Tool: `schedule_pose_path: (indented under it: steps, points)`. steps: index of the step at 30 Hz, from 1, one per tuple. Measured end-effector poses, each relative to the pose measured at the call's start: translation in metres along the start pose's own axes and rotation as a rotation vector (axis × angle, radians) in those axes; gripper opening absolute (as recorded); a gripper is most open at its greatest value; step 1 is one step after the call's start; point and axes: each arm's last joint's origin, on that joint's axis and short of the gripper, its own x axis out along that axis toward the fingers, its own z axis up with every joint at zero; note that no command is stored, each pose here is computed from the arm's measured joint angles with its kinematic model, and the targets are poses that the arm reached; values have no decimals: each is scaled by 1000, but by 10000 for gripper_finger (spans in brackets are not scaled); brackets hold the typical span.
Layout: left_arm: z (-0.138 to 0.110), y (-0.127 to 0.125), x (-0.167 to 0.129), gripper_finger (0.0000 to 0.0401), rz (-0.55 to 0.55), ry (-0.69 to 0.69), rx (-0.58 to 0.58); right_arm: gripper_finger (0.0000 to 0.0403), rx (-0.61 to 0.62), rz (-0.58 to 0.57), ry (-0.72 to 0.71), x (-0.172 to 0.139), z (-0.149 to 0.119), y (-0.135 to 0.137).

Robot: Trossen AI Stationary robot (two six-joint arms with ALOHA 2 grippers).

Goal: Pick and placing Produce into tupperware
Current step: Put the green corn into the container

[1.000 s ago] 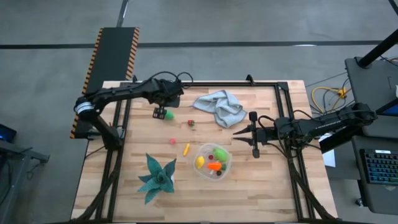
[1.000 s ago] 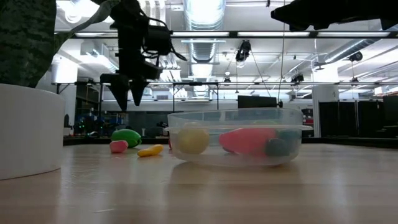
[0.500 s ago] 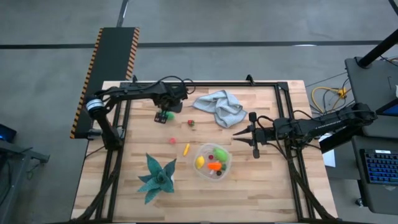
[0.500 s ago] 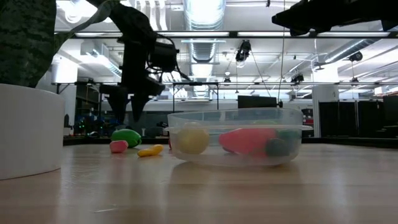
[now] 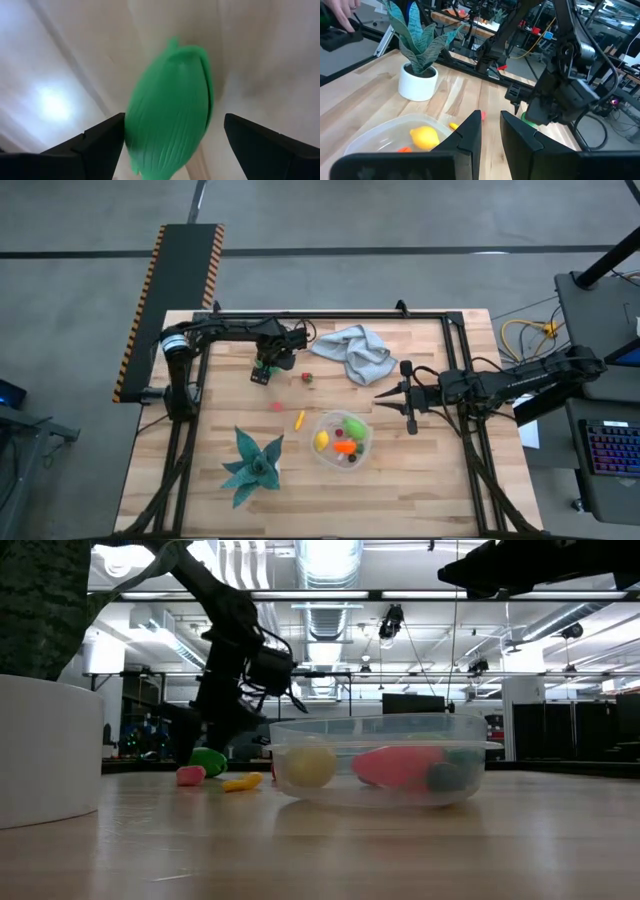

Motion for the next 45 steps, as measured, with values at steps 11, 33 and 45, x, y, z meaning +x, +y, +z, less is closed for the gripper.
schedule_pose_path:
  steps: [11,33,45]
  points:
    - [6,0,13,316,-25,27,15,63,-1,2,7,0,-1,0]
    - [7,1,14,190,-20,22,8,63,6,0,8,0,-1,0]
    - [4,1,-7,193,28,-19,-28,63,6,-1,8,0,-1,0]
